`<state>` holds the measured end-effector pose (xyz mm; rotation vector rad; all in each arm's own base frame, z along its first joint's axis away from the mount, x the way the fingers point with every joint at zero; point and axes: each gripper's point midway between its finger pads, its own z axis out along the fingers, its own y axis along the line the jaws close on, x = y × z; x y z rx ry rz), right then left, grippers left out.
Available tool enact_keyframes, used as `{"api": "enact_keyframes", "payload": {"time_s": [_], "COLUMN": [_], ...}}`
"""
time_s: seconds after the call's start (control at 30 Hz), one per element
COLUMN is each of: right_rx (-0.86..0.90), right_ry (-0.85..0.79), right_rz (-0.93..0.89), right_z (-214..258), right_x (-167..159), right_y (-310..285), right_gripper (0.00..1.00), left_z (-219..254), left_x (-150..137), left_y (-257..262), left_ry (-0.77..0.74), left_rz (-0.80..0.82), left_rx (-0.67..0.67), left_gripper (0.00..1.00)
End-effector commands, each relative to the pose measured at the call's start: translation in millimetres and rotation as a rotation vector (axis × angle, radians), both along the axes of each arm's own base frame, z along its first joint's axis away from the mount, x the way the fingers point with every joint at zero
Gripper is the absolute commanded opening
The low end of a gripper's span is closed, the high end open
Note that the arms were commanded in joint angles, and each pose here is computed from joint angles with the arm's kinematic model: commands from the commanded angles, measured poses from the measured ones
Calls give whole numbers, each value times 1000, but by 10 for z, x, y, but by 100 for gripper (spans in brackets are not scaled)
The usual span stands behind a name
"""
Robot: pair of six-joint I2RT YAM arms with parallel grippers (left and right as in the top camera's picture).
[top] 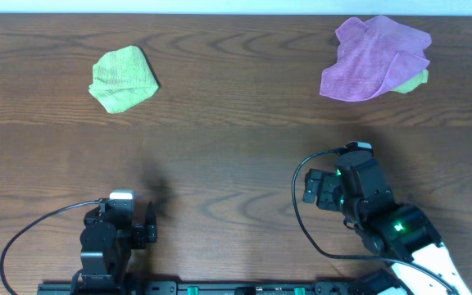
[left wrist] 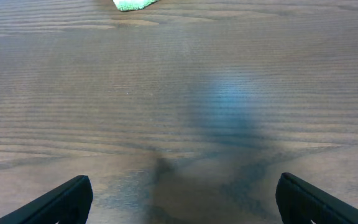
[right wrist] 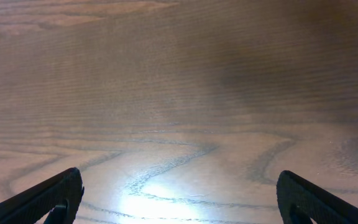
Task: Fold the cloth
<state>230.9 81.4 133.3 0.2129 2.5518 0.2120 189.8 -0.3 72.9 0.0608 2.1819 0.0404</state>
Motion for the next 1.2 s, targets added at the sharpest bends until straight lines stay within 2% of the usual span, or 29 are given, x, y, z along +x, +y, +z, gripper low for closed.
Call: {"api": "enact_keyframes", "payload": {"time_s": [0.0,0.4,0.53,0.67,0.87,1.17], "right_rx": [-7,-23,-9,-38,-92,-185], "right_ry": [-4,-11,-123,-212,-365,-432], "right_rz": [-24,-36,-153,-270,-154,-101], "right_z": [1,22,190,112,-165,-434], "right_x": [12,-11,41,-6,-40,-221], "right_y": [-40,-96,-344,-748,-890,-970], "right_gripper": [99,99,99,99,99,99], "left_z": [-62,-62,-62,-62,-62,-62], "left_x": [-24,-24,-24,-24,-24,-24], "left_y": [20,20,20,20,20,20], "left_ry": [19,19,18,19,19,19], "left_rz": [-1,-1,-1,-1,-1,-1], "left_rx": [19,19,19,19,19,19], "left_gripper": [95,95,95,95,95,95]}}
